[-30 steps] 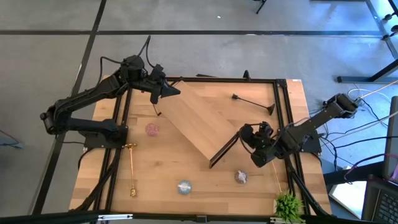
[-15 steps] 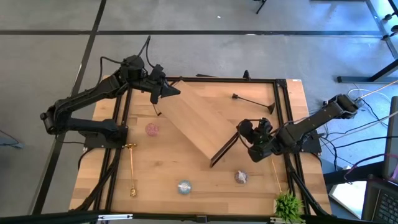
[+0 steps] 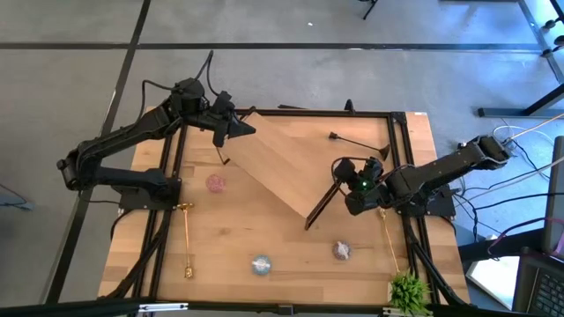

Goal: Pick & Place candle stick holders
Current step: Adjust the shelf

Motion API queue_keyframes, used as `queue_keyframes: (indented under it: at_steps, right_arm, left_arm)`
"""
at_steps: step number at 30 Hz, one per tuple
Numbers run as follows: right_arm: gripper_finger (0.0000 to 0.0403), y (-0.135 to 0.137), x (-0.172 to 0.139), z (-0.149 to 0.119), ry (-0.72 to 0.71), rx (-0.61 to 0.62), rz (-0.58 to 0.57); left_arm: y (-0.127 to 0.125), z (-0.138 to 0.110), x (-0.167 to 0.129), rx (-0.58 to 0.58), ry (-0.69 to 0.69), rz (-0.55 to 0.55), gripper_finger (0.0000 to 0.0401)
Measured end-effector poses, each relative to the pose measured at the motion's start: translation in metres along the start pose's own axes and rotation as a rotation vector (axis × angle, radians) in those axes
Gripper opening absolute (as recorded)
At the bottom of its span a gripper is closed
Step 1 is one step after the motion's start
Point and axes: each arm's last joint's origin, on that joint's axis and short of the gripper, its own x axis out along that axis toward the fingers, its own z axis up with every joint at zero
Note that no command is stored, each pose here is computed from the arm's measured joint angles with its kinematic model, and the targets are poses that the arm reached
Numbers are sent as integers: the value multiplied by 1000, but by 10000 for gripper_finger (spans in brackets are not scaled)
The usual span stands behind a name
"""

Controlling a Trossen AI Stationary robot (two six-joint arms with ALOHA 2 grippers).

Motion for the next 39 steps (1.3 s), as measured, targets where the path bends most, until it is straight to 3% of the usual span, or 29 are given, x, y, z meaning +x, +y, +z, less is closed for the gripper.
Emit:
queue_keyframes:
  at_steps: [4,11,14,16,23,34,39]
  right_arm:
    - [134,3,6,4,-23,-23,-10]
    - [134,7,12,8,-17,-59,-27]
    - [133,8,13,8,-15,-59,-26]
    - [133,8,13,9,-15,-59,-26]
    - [133,8,13,9,-15,-64,-27]
    - [134,8,13,7,30,-73,-48]
    - [134,8,13,6,49,-67,-49]
  left_arm:
    - [4,-2,-1,-6,3,49,3]
    - [39,-19,-23,-87,66,595,3]
    - [53,-19,-36,-108,73,722,3]
    - [64,-15,-46,-156,60,742,3]
    - [111,-5,-78,-419,17,559,4]
    - [180,-14,-85,-656,73,162,17]
    - [196,-25,-82,-690,112,147,43]
